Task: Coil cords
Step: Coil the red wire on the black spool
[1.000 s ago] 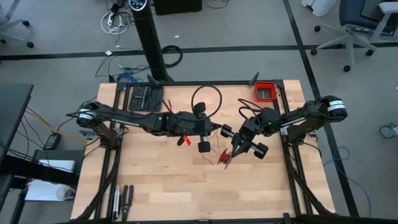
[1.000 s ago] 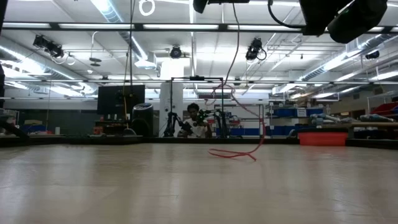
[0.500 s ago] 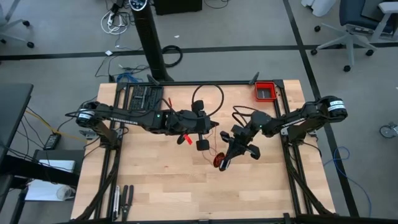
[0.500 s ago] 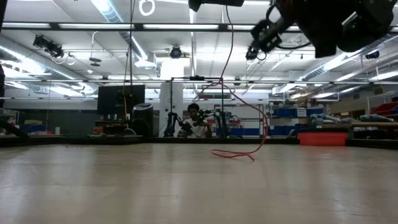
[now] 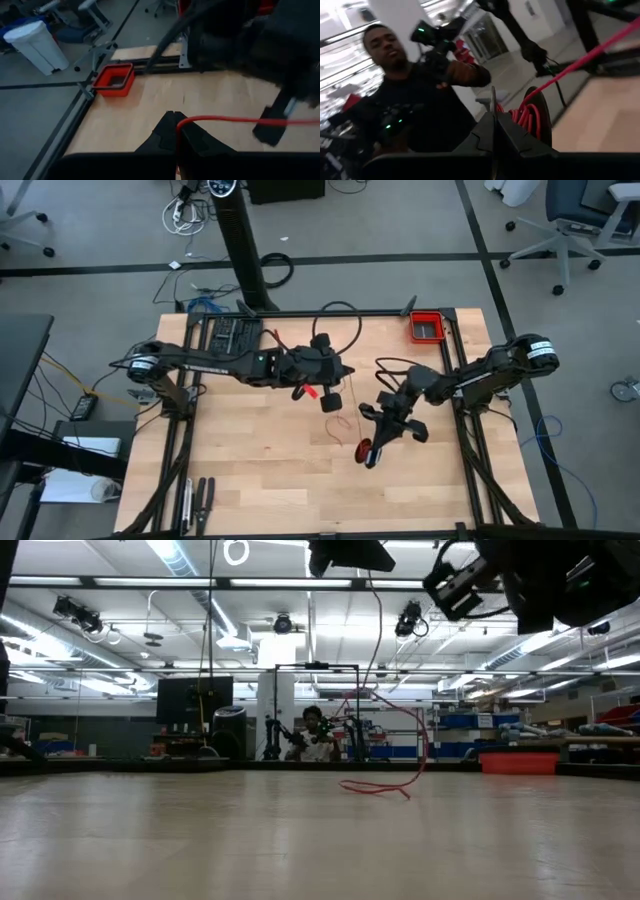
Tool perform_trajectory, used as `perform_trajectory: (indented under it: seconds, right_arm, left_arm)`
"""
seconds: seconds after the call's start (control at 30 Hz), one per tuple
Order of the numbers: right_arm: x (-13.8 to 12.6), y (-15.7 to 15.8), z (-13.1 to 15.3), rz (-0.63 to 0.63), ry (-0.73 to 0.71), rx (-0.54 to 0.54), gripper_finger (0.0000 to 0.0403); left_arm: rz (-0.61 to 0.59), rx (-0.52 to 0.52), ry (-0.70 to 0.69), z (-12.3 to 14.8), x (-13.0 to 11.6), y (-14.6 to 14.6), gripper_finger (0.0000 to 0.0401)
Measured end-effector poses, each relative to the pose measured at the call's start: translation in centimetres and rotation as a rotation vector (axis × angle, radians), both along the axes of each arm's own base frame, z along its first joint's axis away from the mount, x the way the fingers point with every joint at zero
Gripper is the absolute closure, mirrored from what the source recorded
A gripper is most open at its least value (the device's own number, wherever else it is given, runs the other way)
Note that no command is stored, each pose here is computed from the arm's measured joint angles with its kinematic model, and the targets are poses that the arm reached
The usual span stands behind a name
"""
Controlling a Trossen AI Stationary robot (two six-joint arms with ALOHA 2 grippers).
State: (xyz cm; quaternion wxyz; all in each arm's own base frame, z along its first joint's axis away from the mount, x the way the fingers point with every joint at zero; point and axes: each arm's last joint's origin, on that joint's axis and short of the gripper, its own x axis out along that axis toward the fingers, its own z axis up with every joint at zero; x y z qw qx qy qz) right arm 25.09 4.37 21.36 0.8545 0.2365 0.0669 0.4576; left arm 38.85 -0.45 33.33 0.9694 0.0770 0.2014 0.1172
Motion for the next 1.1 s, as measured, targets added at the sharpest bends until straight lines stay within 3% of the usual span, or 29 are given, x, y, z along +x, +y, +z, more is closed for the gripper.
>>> perform_trajectory:
  seconds: [0.3, 0.47, 0.7, 0.93, 1.1]
  right_arm:
    - [-0.8, 0.2, 1.9, 0.078, -0.246, -0.003, 0.0398]
    - [-1.0, 0.2, 2.4, 0.099, -0.308, -0.004, 0.0398]
    - [-1.0, 0.0, 2.7, 0.034, -0.375, -0.010, 0.0398]
    - [-0.9, -1.2, 3.0, -0.047, -0.407, -0.009, 0.0398]
    - [-0.3, -2.1, 2.1, -0.086, -0.273, -0.006, 0.0398]
  left_arm:
    - [0.006, -0.050, 0.045, -2.2, 1.3, -0.1, 0.0401]
    - [-0.024, -0.090, 0.046, -2.5, 1.4, -0.5, 0.0401]
    - [-0.133, -0.191, 0.032, -2.4, 1.5, -1.3, 0.0401]
    - [-0.189, -0.230, 0.051, -2.5, 1.4, -2.7, 0.0401]
    - [-0.204, -0.269, 0.081, -2.8, 1.3, -2.7, 0.0401]
